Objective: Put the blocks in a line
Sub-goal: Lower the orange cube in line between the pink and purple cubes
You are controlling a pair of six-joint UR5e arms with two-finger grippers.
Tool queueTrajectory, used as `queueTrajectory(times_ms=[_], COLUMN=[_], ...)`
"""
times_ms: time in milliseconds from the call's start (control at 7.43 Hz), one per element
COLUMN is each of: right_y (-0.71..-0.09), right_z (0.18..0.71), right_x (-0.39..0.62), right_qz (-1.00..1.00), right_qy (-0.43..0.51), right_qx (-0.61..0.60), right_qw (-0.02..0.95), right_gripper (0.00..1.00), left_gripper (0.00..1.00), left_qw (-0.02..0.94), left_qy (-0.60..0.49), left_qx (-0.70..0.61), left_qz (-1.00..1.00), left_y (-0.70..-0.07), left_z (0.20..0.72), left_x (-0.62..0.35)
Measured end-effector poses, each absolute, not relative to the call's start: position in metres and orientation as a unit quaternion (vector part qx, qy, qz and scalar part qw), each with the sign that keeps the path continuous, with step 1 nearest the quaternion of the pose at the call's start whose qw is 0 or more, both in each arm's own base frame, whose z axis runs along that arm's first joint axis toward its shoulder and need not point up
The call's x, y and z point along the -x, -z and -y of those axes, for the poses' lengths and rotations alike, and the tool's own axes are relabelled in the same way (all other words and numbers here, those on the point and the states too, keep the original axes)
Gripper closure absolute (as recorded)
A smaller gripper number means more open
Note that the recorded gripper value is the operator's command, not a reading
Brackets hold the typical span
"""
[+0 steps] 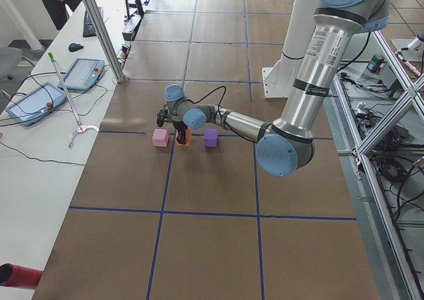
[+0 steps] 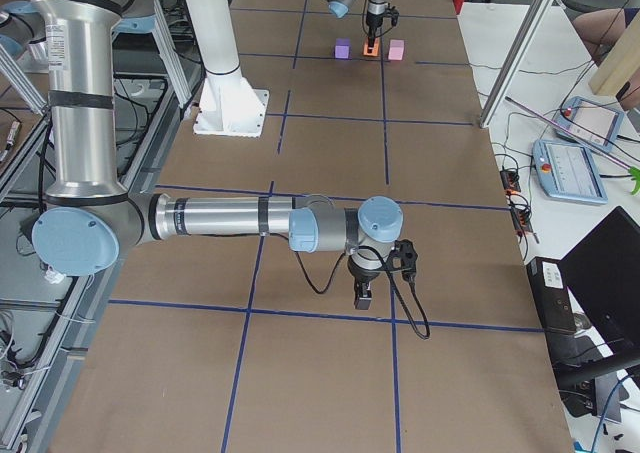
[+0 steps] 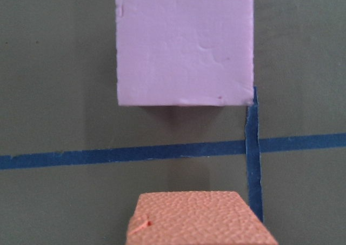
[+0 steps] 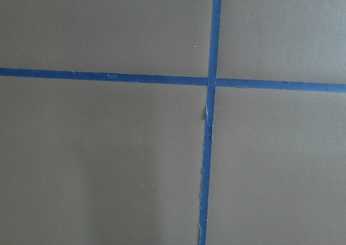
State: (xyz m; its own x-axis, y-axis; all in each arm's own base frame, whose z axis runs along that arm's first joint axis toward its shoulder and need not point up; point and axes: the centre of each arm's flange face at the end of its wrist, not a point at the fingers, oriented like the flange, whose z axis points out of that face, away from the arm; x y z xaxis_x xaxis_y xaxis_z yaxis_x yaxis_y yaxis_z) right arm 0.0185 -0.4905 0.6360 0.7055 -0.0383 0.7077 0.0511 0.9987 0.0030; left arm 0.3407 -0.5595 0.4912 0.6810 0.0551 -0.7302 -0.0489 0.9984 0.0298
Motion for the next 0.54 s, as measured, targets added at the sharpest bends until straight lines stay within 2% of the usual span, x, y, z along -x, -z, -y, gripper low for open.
queueTrajectory(times_ms=[538], right_y=[-0.6358], right_z=[0.4905], right_x=[-0.0185], right_qz=[0.383], right_qy=[0.024], right_qx=[0.008], right_qw=[0.923], right_gripper=[0.0], left_gripper=[0.65], left_qw=[0.915], left_qy=[-0.014], left_qx=[0.004], left_qz=[-0.404], left_y=[-0.4965], left_z=[0.5555], left_x=[-0.3527])
